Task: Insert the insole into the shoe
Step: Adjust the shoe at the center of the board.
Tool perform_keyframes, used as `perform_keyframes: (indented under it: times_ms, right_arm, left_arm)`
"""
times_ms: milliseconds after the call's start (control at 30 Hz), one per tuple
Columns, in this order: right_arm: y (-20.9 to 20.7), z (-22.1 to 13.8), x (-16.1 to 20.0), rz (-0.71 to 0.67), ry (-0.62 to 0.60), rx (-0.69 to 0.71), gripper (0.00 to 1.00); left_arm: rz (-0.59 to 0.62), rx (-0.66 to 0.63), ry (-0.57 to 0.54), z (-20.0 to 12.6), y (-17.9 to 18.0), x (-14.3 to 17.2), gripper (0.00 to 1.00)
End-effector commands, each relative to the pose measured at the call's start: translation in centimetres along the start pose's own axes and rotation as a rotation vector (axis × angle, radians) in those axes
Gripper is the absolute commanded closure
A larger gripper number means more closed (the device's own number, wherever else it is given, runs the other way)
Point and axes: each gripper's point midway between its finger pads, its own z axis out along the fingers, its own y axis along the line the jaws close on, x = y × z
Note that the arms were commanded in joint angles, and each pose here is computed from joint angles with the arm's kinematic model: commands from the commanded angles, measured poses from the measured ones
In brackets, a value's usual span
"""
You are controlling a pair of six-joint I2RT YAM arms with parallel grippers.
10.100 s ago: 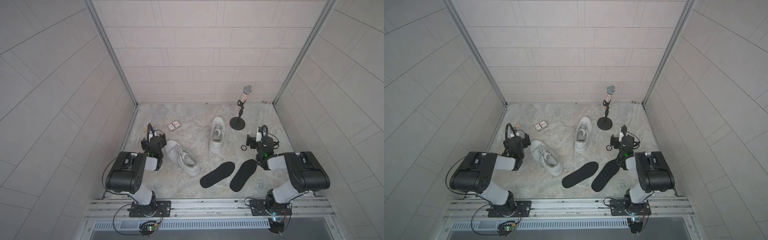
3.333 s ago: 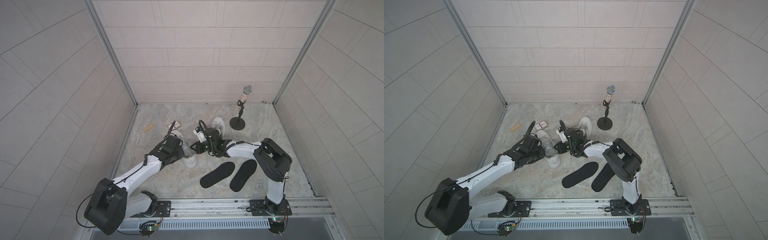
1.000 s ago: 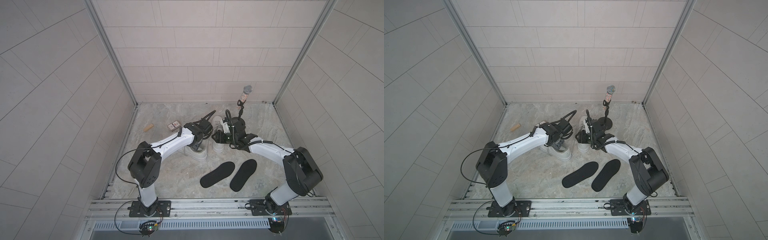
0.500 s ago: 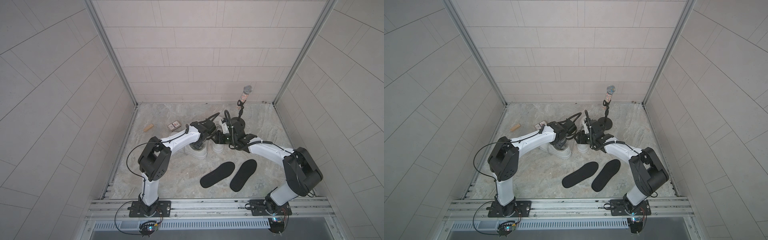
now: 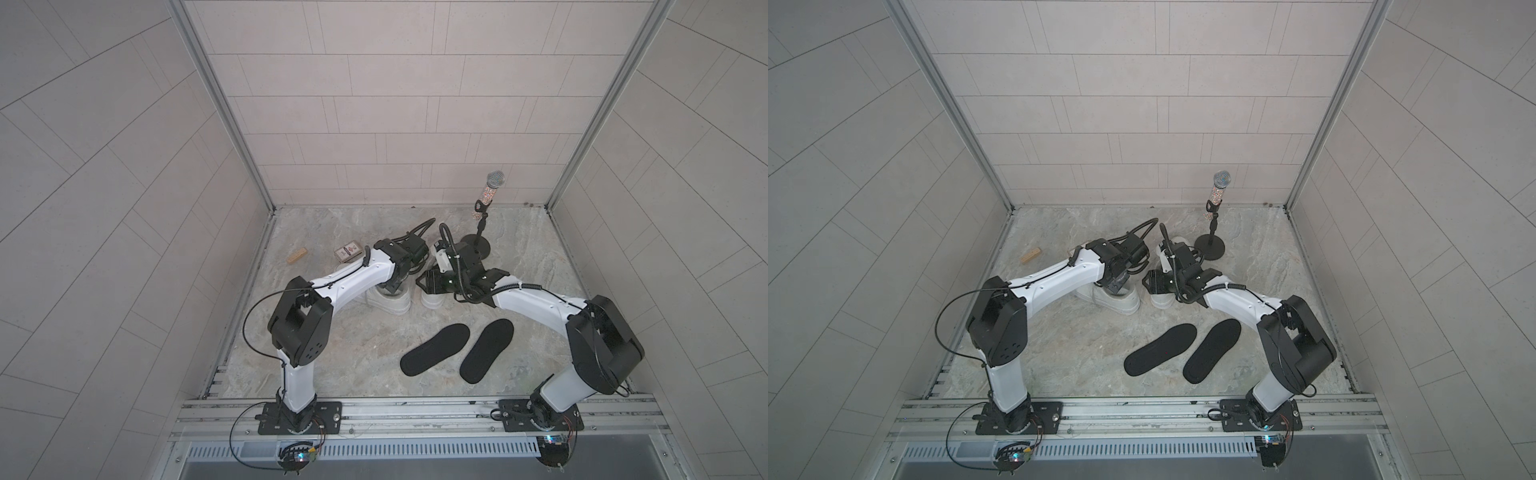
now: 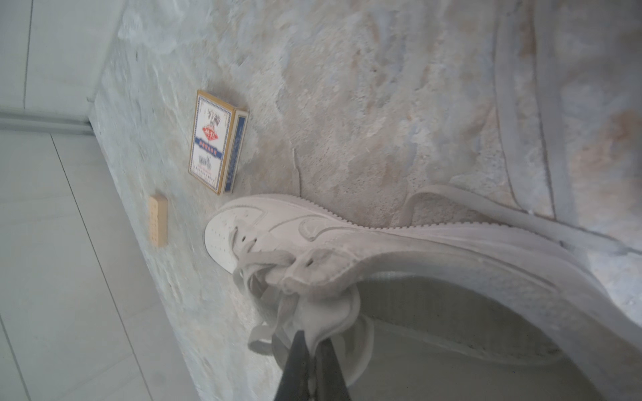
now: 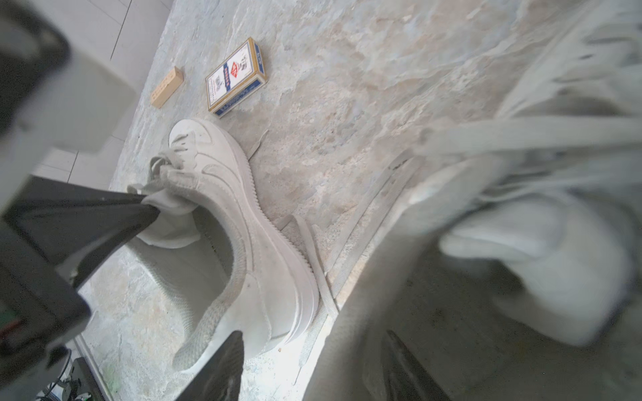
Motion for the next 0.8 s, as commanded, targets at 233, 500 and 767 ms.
perform_keyframes:
  times_ms: [233, 500, 767]
  right_arm:
    - [3.2, 0.1, 1.7, 0.035, 0.032, -0.054, 0.35]
    - [3.5, -1.2, 0.1, 0.130, -0.046, -0.020, 0.28]
    - [4.6, 0.4, 0.9, 0.124, 0.001, 0.065, 0.30]
  left_arm:
    - [-0.162, 0.118, -0.063, -2.5, 1.9, -0.1, 1.00]
    - [-0.263, 0.178, -0.076, -2.9, 2.8, -0.1, 1.00]
    - [-0.328, 0.265, -0.098, -3.1, 2.8, 0.1, 1.00]
